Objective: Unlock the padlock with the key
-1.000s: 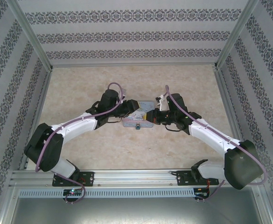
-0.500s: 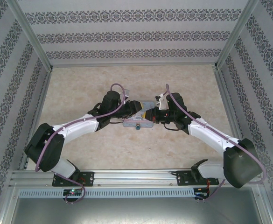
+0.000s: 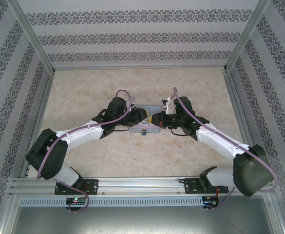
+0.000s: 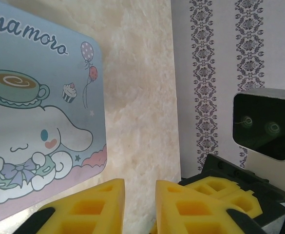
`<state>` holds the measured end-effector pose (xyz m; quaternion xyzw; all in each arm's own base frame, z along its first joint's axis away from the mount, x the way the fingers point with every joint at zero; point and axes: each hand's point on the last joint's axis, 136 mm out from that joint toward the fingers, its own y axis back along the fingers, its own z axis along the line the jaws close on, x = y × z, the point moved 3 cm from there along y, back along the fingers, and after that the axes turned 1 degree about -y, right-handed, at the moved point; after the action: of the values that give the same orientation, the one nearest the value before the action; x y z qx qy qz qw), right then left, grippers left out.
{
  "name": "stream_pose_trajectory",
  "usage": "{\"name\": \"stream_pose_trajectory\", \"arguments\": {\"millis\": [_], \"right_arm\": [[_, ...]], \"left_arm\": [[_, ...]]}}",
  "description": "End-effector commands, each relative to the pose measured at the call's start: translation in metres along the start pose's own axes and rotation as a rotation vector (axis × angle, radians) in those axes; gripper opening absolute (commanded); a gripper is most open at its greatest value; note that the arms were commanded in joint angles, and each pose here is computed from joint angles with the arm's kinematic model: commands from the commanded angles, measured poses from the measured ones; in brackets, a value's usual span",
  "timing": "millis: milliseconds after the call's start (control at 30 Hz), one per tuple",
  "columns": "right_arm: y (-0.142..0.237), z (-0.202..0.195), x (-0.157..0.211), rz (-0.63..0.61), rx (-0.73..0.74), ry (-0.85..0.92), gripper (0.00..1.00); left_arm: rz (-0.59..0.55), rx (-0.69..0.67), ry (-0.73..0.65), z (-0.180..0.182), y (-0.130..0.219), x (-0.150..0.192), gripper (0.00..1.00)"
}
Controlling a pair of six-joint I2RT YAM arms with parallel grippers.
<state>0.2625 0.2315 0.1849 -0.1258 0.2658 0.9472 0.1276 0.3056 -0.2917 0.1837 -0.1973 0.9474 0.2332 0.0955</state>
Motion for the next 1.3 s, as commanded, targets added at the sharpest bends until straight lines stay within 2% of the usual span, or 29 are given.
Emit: {"name": "stream_pose_trajectory", "arguments": {"millis": [0,133,300,433,467,500,567,600,633,767,900,967,1100,1267], "right_arm": [[0.0,-0.002,0.0,-0.006,-0.006,-0.01,0.0],[-0.001,-0.003,0.001,-0.007,-0.006,-0.016,0.0],[-0.002,-0.004,0.0,-0.012,-0.008,-0.022,0.0],[0.001,-0.002,-0.002,-0.026,-0.007,-0.02,0.0],[0.004,-0.004,-0.003,-0.037,0.002,-0.022,0.09],[0.009,-0.004,-0.005,-0.054,0.004,-0.022,0.29],[0.019,-0.009,-0.008,-0.095,0.026,-0.034,0.75],[0.025,-0.012,-0.01,-0.12,0.034,-0.042,0.93],[0.029,-0.015,-0.012,-0.144,0.041,-0.051,0.98],[0.045,-0.014,-0.029,-0.244,0.042,-0.067,0.98],[0.048,0.004,-0.05,-0.318,-0.039,-0.053,0.98],[0.047,0.013,-0.058,-0.348,-0.096,-0.038,0.91],[0.043,0.028,-0.072,-0.376,-0.216,-0.021,0.69],[0.033,0.038,-0.081,-0.381,-0.271,-0.016,0.54]], "left_arm": [[-0.026,0.051,-0.035,-0.018,0.006,0.0,0.2],[-0.027,0.05,-0.034,-0.018,0.004,0.002,0.14],[-0.031,0.054,-0.026,-0.021,0.002,0.004,0.0],[-0.051,0.045,-0.012,-0.019,0.002,0.002,0.0],[-0.064,0.037,-0.011,-0.018,0.004,0.001,0.0],[-0.082,0.027,-0.014,-0.017,0.005,-0.002,0.0],[-0.103,0.019,-0.034,-0.018,0.007,-0.007,0.0],[-0.107,0.021,-0.047,-0.02,0.008,-0.011,0.0],[-0.11,0.025,-0.055,-0.022,0.009,-0.015,0.0],[-0.121,0.081,-0.082,-0.033,0.011,-0.033,0.0],[-0.147,0.151,-0.083,-0.044,0.014,-0.054,0.0],[-0.154,0.185,-0.076,-0.049,0.016,-0.063,0.0],[-0.153,0.255,-0.051,-0.057,0.02,-0.077,0.0],[-0.142,0.327,0.009,-0.056,0.023,-0.088,0.0]]}}
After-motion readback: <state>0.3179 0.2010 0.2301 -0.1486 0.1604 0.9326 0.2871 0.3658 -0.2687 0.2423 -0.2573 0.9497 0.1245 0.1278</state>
